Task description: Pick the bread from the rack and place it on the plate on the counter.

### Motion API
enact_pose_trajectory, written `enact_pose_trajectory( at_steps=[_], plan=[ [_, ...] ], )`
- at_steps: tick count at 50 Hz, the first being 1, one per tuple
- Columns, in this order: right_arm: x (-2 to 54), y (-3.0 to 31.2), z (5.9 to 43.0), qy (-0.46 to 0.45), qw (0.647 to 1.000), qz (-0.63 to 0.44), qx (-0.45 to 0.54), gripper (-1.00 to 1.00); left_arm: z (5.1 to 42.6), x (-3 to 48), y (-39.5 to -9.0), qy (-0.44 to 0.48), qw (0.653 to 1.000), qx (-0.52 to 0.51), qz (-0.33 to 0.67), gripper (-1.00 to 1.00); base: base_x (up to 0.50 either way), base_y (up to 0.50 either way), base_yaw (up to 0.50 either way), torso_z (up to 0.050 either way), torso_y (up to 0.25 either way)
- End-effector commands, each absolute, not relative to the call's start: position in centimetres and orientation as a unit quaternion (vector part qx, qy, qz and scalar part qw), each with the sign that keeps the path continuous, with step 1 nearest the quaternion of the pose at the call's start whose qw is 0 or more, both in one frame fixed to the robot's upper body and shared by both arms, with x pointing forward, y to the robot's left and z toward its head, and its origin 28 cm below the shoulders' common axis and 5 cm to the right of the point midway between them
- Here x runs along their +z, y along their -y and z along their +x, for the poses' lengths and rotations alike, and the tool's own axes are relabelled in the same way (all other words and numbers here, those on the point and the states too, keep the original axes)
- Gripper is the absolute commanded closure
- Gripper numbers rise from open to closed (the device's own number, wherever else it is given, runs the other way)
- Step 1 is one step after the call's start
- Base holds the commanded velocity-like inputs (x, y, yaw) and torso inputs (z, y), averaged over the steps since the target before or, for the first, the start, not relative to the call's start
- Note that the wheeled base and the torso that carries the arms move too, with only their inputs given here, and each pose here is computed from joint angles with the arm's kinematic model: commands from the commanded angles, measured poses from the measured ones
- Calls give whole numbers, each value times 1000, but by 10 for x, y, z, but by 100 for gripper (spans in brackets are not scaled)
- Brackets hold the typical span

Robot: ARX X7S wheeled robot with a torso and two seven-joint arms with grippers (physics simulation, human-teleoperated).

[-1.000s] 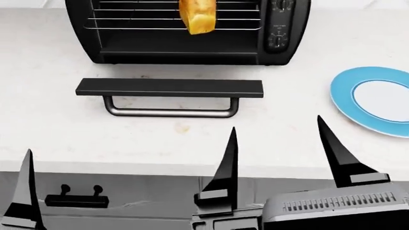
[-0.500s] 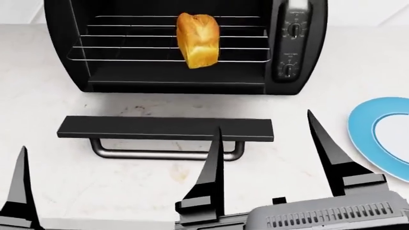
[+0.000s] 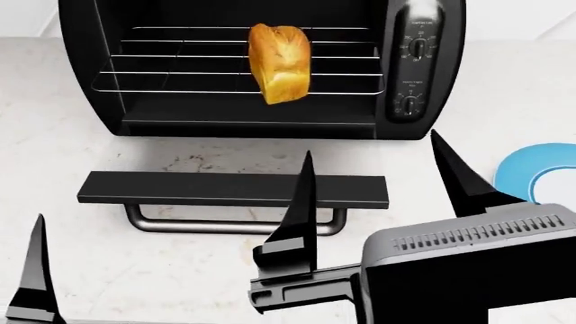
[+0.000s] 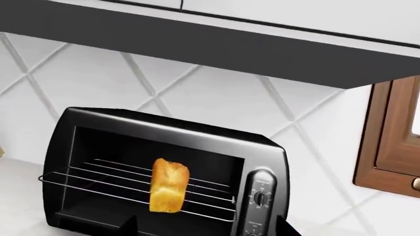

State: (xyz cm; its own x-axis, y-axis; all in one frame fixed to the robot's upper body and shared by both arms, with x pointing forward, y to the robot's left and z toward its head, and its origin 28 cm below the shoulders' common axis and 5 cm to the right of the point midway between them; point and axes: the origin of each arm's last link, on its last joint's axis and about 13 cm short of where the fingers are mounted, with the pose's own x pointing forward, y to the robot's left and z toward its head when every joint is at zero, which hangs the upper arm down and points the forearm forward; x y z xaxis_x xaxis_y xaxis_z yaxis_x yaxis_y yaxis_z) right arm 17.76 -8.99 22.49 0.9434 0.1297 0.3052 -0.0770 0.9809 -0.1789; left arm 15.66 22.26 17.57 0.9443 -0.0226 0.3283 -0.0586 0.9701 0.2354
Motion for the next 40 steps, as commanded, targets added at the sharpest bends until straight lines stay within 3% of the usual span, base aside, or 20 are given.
enact_pose_trajectory(
  at_steps=[1, 40],
  plan=[
    [234, 86, 184, 157, 982, -68, 74, -100, 156, 174, -223, 150, 981, 11, 126, -100, 0, 0, 0, 0, 0],
    [254, 70, 204, 158, 977, -35, 141, -100, 155, 171, -220, 137, 981, -3, 134, -100, 0, 0, 0, 0, 0]
  ],
)
